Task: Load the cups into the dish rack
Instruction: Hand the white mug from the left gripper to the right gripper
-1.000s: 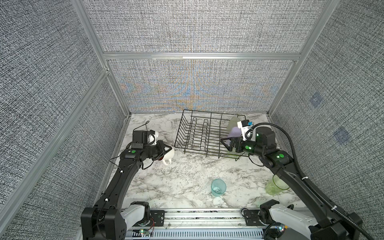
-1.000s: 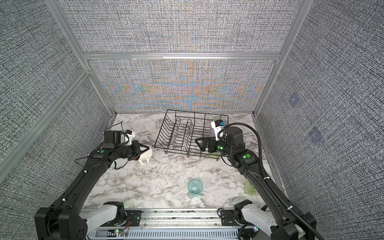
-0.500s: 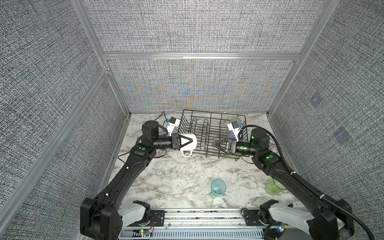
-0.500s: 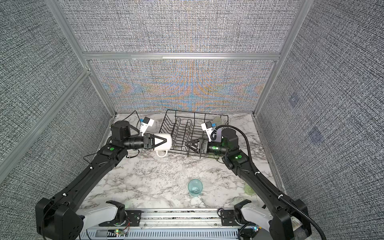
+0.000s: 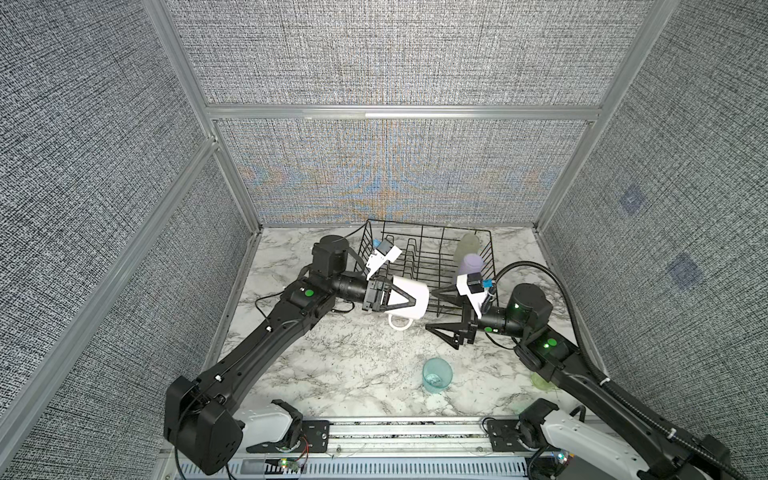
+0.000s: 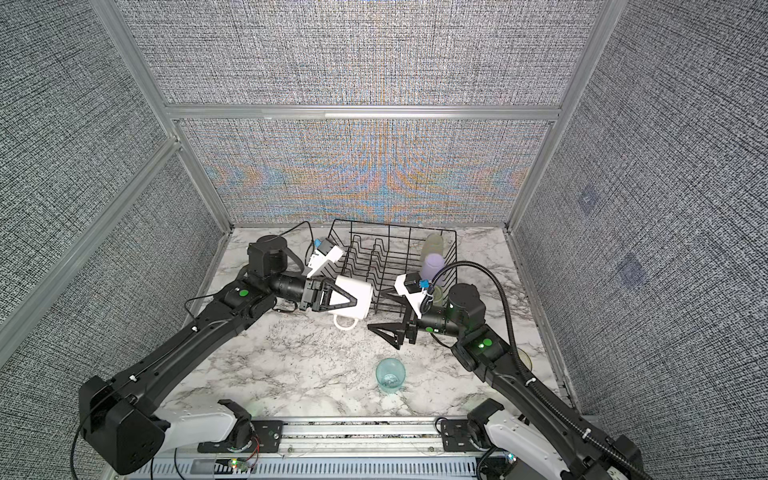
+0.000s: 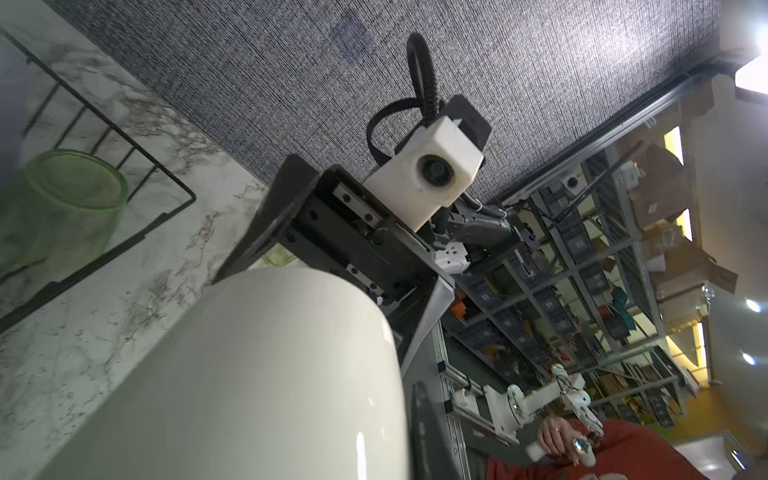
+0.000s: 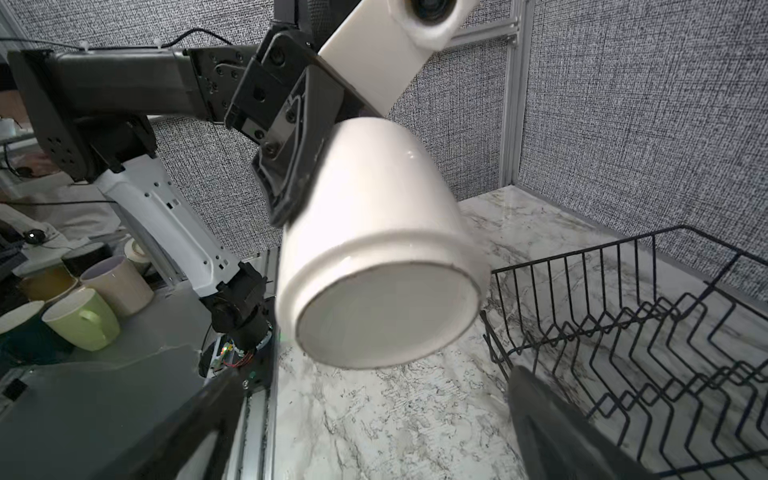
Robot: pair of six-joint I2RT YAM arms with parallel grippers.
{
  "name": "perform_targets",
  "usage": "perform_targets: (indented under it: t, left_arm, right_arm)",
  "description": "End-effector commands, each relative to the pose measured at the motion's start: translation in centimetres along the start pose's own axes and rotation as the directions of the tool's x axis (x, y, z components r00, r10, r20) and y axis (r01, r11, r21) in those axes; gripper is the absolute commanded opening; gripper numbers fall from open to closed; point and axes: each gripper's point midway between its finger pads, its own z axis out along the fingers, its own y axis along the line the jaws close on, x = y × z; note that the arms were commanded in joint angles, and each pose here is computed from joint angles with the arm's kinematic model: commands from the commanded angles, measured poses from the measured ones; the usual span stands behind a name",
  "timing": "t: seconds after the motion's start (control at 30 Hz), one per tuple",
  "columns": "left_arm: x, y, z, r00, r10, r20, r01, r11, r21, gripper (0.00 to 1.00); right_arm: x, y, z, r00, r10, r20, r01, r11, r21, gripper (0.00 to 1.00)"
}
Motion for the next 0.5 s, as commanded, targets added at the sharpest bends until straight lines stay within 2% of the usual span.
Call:
perform_targets:
  t: [0.0, 0.23, 0.47]
  left_arm:
    - [0.4, -1.6, 0.9, 0.994, 0.106, -0.035, -0.104, 0.992, 0.065, 0.0]
    - [0.9, -1.4, 2.7, 0.993, 0.095, -0.077, -0.087, 0.991, 0.099, 0.0]
    - [1.0, -2.9, 3.6, 0.988, 0.143, -0.059, -0.134, 0.982, 0.135, 0.0]
  right_arm:
    - [-1.9, 0.3, 0.2, 0.982, -0.171, 0.079, 0.171, 0.985, 0.002, 0.99]
    - [-2.6, 2.6, 1.0, 0.955, -0.253, 0.152, 0.268, 0.96, -0.083, 0.99]
    - [-2.1, 3.3, 1.4, 0.952, -0.253, 0.173, 0.274, 0.956, -0.107, 0.98]
